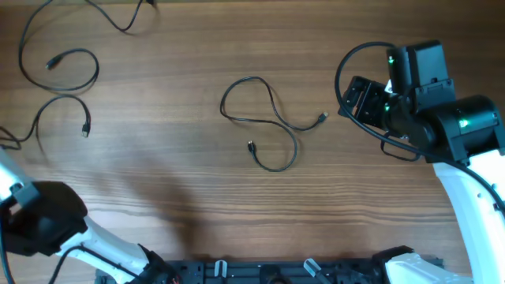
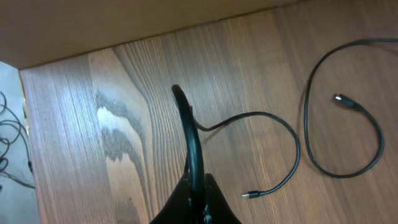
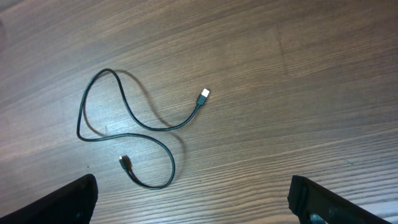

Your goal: Untangle cables

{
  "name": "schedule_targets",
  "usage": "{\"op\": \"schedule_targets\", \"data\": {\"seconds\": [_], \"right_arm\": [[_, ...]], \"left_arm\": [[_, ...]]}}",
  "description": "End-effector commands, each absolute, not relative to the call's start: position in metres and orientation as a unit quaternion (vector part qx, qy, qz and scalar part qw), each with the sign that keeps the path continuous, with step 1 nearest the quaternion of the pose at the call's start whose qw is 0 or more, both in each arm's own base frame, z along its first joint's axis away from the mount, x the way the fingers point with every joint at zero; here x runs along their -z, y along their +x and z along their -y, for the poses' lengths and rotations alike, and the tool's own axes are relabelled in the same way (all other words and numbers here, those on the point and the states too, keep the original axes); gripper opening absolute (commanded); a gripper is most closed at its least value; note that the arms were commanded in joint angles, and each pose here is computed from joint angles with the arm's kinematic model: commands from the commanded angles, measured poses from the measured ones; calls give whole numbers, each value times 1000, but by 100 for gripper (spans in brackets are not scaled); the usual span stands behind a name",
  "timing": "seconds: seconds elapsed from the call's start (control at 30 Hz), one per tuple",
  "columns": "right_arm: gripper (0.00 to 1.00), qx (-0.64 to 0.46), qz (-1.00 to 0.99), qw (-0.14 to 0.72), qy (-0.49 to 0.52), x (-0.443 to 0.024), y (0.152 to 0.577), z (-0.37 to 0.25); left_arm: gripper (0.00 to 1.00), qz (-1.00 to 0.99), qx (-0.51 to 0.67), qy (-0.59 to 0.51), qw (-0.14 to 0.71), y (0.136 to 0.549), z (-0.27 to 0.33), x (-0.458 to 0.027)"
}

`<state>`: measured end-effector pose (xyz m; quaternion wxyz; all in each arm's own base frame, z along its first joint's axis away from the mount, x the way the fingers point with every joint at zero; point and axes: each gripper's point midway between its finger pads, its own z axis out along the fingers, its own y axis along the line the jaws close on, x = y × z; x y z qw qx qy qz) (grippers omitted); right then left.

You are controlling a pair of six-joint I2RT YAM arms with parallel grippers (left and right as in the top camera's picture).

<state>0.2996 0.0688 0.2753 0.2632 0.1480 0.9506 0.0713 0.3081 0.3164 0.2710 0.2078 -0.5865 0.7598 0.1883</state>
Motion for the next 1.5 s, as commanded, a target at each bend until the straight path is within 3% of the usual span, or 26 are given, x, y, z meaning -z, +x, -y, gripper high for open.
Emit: {"op": "schedule_targets", "data": {"seconds": [0.0, 0.2, 0.23, 0.27, 0.33, 0.37, 0.7, 0.87, 1.23, 1.47], "right_arm": [[100, -71, -953, 257, 144, -271, 300, -70], [100, -71, -953, 257, 144, -271, 300, -70], [100, -71, -953, 257, 144, -271, 300, -70], [100, -71, -953, 257, 144, -271, 300, -70], [100, -71, -953, 258, 144, -271, 301, -70], [100, -72, -953, 258, 144, -271, 301, -70], [100, -72, -952, 259, 144, -272, 301, -70], [100, -73, -952, 260, 144, -272, 302, -70], [100, -73, -952, 260, 144, -272, 302, -70], [100, -72, -953, 258, 144, -272, 301, -70]], "left_arm": [[5, -751, -190, -598, 204, 322, -331, -250], [18, -751, -151, -597, 239, 352, -340, -239], [24, -752, -150, -597, 237, 353, -341, -237], [38, -754, -147, -596, 232, 354, -340, -232], [84, -759, -145, -596, 217, 353, -338, -225], [100, -762, -140, -596, 212, 353, -336, -221], [97, -806, 66, -570, 142, 373, -256, -203], [100, -849, 66, -514, 103, 372, -222, -198], [100, -910, 74, -400, 79, 411, -136, -174], [100, -936, 48, -333, 98, 420, -130, -174]]}}
